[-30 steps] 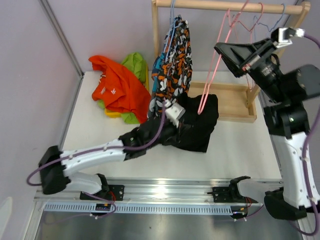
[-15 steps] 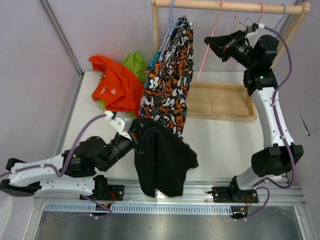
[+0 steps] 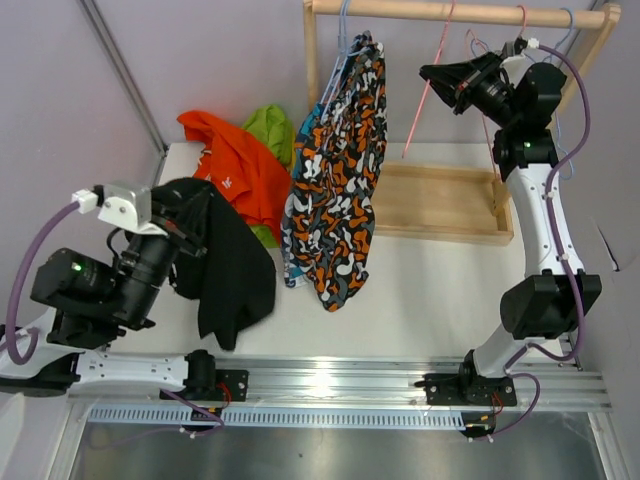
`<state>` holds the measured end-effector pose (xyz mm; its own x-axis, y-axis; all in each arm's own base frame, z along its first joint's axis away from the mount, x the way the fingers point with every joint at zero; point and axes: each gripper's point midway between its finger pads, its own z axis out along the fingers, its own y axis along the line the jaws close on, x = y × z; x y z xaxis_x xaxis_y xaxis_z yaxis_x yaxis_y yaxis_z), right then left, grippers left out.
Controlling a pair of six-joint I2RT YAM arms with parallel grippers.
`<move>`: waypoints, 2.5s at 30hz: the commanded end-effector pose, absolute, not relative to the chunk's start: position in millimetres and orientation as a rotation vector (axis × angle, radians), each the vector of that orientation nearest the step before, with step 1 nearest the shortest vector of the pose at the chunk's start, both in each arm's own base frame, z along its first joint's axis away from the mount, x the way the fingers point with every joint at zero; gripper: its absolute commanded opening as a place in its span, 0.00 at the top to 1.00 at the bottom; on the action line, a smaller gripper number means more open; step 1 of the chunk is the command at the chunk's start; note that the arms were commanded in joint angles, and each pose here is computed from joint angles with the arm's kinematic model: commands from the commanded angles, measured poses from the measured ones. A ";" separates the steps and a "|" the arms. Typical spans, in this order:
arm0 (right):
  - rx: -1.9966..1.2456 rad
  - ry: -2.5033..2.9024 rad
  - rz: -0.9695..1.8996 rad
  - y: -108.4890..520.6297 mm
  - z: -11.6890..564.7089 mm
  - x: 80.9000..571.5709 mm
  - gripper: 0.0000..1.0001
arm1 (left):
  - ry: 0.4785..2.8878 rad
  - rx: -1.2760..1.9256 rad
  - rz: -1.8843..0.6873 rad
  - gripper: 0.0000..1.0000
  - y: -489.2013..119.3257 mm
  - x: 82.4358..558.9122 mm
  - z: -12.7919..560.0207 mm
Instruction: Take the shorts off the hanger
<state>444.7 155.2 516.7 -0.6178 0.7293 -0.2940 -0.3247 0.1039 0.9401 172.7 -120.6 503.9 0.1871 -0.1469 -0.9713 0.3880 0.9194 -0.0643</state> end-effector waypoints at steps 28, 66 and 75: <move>0.312 1.783 1.377 142.4 430.7 324.8 0.01 | 1.340 0.025 0.068 1.00 -61.4 495.3 581.0; -0.038 1.592 1.467 317.2 501.9 463.1 0.33 | 1.662 0.089 -0.321 0.01 -110.5 300.9 332.7; -0.010 1.628 1.433 333.3 493.5 459.9 0.83 | 1.675 0.097 -0.303 0.01 -108.5 299.7 325.3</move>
<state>464.6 334.5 471.8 -0.6128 0.5178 -0.5969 -0.5162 0.3096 0.7985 301.6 -107.1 312.1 -0.1764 -0.0854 -0.9806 0.2306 0.9649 -0.1255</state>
